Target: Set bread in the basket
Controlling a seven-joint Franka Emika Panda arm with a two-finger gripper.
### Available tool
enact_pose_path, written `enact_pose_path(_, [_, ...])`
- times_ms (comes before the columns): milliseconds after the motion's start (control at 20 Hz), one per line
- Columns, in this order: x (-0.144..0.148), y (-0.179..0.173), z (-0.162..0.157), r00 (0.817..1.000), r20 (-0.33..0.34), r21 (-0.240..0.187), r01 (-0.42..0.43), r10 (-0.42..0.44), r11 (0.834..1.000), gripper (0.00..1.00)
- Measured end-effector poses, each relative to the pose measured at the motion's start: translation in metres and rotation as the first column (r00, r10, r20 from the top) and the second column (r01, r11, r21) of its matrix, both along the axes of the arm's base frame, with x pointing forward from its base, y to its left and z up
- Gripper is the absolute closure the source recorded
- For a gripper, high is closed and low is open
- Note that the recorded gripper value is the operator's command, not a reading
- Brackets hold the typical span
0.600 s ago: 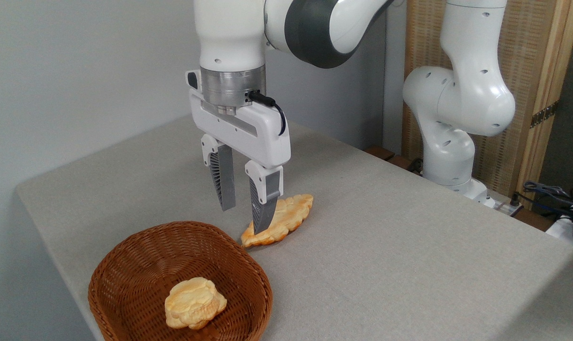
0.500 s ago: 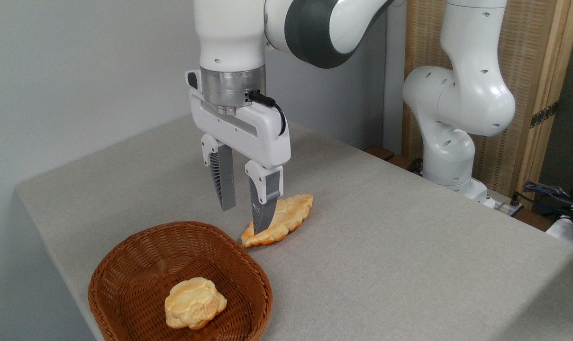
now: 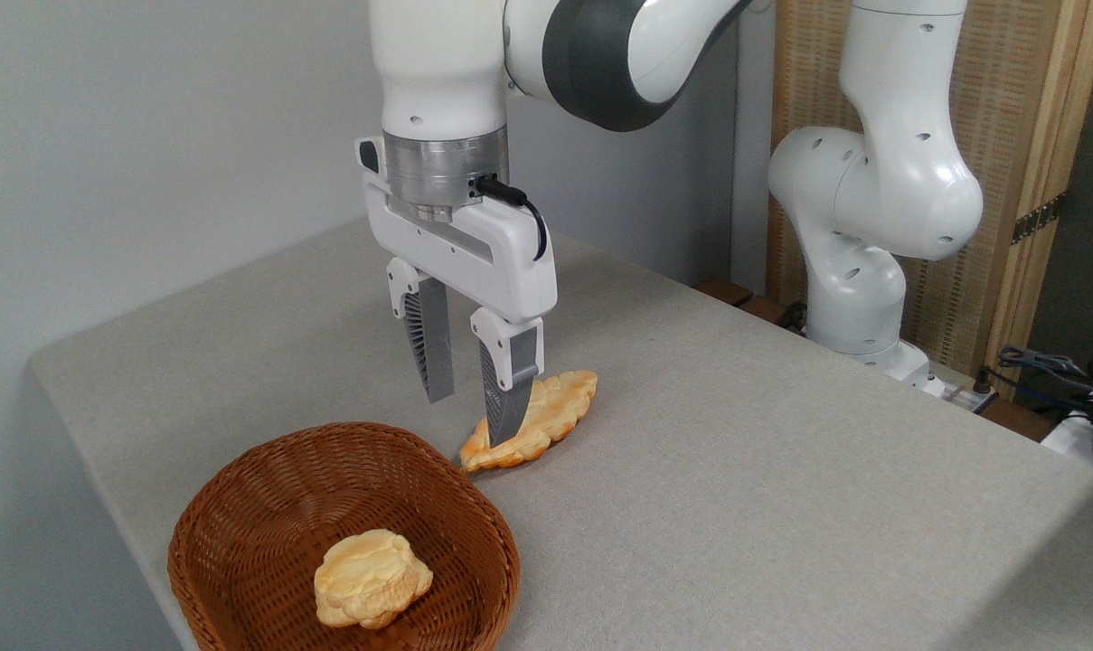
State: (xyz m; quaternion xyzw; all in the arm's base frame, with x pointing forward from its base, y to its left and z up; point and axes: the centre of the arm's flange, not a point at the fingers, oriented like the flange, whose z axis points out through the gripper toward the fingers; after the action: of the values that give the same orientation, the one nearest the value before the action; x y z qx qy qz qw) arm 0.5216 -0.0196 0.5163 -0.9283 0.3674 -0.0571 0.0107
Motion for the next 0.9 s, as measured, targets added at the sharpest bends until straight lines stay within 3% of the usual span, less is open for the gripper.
enact_pose_path(400, [-0.01,-0.017,-0.028,0.997,-0.068,0.0,0.032,-0.032,0.999,0.0])
enact_pose_path(750, [-0.029,-0.044,-0.07,0.986,-0.161,-0.07,0.038,-0.049,0.997,0.0])
enact_pose_path(900, [-0.033,-0.046,-0.081,0.982,-0.184,-0.073,0.041,-0.053,0.997,0.0])
